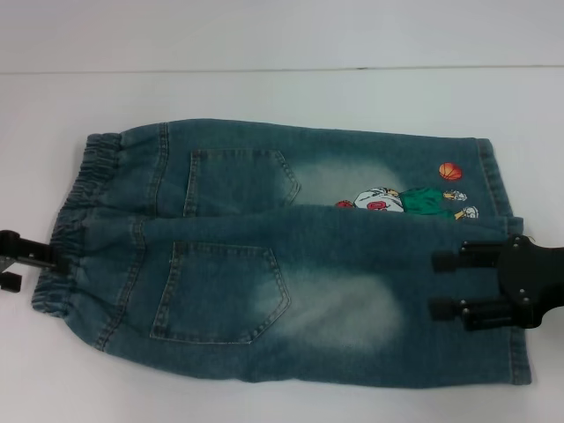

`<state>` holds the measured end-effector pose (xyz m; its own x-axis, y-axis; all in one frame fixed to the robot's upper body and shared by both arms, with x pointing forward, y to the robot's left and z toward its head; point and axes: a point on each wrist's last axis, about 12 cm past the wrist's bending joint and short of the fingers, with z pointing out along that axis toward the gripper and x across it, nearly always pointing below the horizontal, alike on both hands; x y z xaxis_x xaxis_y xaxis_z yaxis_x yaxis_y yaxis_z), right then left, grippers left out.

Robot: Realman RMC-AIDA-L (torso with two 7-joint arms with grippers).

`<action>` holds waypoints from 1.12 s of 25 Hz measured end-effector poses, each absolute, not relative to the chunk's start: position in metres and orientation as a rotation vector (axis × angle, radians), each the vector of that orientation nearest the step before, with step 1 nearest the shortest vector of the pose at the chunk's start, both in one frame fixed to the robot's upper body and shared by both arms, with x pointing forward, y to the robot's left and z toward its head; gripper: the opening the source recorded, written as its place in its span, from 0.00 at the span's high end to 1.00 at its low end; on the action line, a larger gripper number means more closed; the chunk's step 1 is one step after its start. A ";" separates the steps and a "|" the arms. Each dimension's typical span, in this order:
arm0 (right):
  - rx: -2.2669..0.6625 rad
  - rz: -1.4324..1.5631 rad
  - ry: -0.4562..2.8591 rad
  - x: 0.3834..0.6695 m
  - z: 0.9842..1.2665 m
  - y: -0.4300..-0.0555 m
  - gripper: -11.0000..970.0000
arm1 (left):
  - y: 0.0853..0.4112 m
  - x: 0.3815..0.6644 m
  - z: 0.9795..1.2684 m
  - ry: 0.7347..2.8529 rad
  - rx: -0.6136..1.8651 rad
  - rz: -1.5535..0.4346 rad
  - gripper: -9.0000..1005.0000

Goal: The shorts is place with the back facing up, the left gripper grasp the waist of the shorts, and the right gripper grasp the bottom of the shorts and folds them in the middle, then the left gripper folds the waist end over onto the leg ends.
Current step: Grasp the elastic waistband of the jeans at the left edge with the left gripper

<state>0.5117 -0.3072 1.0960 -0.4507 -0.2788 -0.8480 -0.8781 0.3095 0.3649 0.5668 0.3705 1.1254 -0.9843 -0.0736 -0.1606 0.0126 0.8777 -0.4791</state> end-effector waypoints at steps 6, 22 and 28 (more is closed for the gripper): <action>-1.028 1.129 1.902 0.512 1.096 -0.307 0.16 | 0.369 0.569 1.124 2.893 -0.042 -0.708 0.13; -1.031 1.122 1.901 0.514 1.097 -0.306 0.16 | 0.362 0.568 1.118 2.935 -0.006 -0.708 0.13; -1.029 1.124 1.902 0.514 1.096 -0.306 0.16 | 0.362 0.568 1.117 2.936 -0.009 -0.693 0.13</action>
<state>0.5136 -0.3064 1.0964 -0.4478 -0.2818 -0.8486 -0.8793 0.3112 0.3606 0.5682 0.3623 1.1171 -0.9921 -0.0346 -0.1202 0.0228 0.8947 -0.4460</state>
